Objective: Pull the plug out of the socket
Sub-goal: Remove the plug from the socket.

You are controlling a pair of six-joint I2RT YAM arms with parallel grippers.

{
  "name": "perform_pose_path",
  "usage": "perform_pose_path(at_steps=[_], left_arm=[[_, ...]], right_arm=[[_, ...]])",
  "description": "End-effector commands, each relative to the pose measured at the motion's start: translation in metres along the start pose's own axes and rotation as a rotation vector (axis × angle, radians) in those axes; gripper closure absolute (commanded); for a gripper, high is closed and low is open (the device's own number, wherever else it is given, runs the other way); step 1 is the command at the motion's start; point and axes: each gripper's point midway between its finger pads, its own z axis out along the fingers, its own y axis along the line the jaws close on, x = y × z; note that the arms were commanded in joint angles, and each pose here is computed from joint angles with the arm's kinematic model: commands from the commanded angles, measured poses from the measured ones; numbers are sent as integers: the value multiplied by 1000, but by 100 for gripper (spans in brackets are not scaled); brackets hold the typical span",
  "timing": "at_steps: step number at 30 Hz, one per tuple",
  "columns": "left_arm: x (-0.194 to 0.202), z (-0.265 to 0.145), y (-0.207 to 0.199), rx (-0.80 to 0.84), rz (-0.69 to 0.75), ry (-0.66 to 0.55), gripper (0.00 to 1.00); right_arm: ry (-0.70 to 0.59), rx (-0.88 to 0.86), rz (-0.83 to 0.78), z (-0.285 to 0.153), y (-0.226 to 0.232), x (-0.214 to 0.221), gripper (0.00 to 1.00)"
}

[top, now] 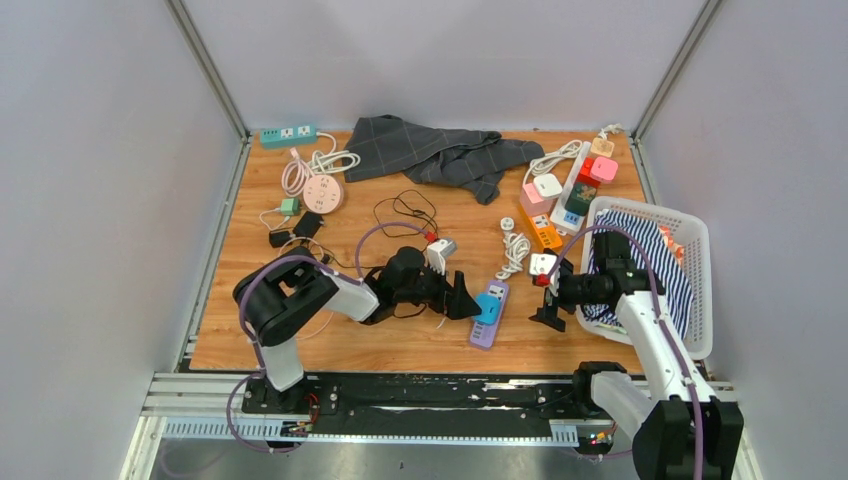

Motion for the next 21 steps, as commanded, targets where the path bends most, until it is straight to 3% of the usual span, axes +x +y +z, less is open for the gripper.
perform_pose_path(at_steps=[1, 13, 21], left_arm=[[-6, 13, -19, 72, 9, -51, 13], [0, 13, -28, 164, -23, -101, 23], [0, 13, -32, 194, -29, -113, 35]], right_arm=[[-20, -34, 37, 2, 11, 2, 0], [-22, -44, 52, 2, 12, 4, 0], [-18, -55, 64, 3, 14, 6, 0]])
